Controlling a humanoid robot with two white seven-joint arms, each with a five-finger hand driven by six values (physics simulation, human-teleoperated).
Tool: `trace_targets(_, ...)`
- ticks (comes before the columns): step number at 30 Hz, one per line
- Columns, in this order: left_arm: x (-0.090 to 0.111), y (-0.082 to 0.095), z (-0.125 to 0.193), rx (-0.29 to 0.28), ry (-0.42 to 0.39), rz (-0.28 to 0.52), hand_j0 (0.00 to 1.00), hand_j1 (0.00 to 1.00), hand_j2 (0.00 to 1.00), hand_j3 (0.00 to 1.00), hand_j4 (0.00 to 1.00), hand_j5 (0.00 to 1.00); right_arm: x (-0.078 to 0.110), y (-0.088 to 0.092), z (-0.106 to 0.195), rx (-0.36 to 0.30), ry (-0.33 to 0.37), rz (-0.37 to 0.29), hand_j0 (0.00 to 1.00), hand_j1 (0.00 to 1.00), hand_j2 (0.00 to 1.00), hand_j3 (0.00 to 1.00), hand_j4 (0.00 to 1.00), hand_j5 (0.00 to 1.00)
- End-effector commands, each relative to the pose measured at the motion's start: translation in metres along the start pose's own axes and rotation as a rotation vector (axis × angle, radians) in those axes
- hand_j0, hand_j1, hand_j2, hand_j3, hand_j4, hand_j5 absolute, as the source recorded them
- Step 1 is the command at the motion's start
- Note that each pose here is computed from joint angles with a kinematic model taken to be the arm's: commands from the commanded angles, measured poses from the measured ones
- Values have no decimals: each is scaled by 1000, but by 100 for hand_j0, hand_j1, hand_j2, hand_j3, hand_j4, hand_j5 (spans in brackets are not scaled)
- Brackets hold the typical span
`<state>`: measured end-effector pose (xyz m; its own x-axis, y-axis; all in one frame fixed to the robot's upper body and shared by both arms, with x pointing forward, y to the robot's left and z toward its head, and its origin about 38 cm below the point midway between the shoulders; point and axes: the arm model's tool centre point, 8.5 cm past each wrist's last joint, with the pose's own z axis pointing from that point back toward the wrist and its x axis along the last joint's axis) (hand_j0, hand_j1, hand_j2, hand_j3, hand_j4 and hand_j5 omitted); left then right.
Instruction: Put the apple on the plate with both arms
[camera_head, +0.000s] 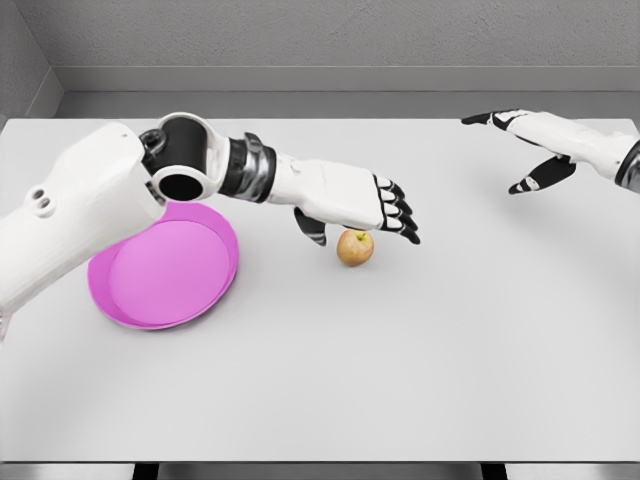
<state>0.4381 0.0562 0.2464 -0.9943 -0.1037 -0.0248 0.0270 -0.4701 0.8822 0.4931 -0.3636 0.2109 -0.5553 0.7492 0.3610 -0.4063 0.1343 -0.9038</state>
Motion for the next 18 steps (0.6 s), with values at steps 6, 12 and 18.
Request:
trace_targets(6, -15, -12, -12, -34, 34, 44, 100, 100, 100, 100, 100, 100, -1, 2, 1, -1, 1, -10, 100, 100, 100, 100, 100, 100)
trace_targets(12, -28, -30, -22, -59, 59, 114, 100, 100, 100, 100, 100, 100, -1, 3, 1, 0, 1, -11, 100, 100, 100, 100, 100, 100)
trace_targets(18, -22, -41, -29, -94, 40, 117, 100, 100, 100, 100, 100, 100, -1, 3, 1, 0, 1, -11, 100, 100, 100, 100, 100, 100)
